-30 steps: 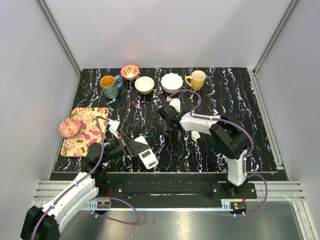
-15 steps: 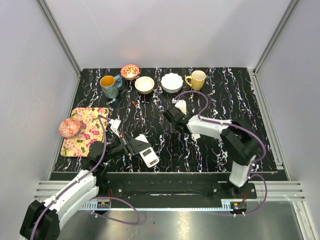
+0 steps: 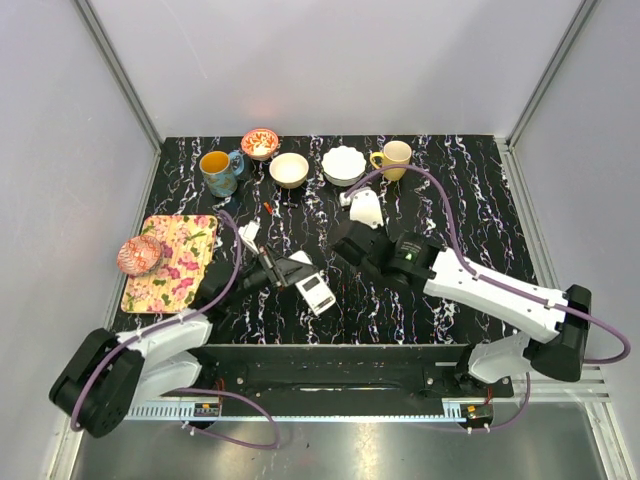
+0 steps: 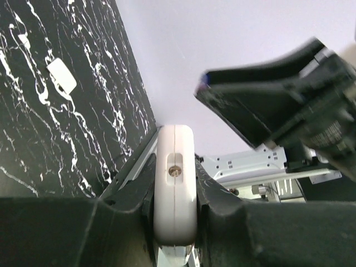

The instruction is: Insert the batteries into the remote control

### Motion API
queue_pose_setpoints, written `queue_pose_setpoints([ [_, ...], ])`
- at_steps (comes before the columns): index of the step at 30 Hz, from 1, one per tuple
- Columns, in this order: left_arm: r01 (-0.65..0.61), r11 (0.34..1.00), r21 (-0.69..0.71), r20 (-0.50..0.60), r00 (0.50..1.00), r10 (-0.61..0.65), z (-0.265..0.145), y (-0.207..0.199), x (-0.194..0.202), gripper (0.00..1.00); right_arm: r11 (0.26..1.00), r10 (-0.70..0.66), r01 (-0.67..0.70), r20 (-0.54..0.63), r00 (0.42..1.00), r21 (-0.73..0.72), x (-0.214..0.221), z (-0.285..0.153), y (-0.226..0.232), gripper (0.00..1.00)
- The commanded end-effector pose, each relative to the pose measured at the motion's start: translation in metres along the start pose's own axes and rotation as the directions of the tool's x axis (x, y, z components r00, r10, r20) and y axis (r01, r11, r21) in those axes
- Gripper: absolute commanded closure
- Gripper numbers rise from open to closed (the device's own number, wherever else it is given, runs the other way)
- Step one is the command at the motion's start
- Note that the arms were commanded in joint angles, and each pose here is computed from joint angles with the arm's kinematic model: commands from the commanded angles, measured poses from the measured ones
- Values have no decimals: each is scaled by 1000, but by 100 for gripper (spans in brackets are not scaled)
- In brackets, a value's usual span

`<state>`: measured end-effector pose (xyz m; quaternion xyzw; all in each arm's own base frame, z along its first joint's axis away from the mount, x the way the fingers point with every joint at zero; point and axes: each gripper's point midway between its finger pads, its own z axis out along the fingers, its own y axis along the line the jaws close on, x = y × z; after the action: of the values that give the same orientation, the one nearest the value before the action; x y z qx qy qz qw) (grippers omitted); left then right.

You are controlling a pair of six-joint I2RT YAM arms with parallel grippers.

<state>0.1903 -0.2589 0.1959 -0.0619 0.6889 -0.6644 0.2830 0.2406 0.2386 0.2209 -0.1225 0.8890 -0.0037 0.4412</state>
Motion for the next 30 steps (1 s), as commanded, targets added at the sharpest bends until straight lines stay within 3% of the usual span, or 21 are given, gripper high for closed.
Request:
queue_pose_setpoints([
  [1, -30, 996, 85, 117, 993, 20, 24, -34, -33, 100, 974, -197, 197, -6, 980, 108, 0, -32, -13, 100],
  [4, -9, 999, 45, 122, 992, 4, 36, -27, -36, 100, 956, -275, 274, -8, 961, 107, 2, -40, 1, 100],
  [14, 71, 997, 18, 138, 988, -73, 56, -15, -41, 100, 958, -285, 285, 15, 958, 46, -1, -36, 25, 100],
  [22, 149, 973, 174, 114, 979, -171, 65, -24, -41, 100, 948, -318, 318, -8, 948, 19, 2, -29, 39, 100],
  [30, 136, 949, 286, 83, 983, -166, 68, -38, -38, 100, 948, -317, 317, -24, 948, -12, 5, -31, 45, 100],
])
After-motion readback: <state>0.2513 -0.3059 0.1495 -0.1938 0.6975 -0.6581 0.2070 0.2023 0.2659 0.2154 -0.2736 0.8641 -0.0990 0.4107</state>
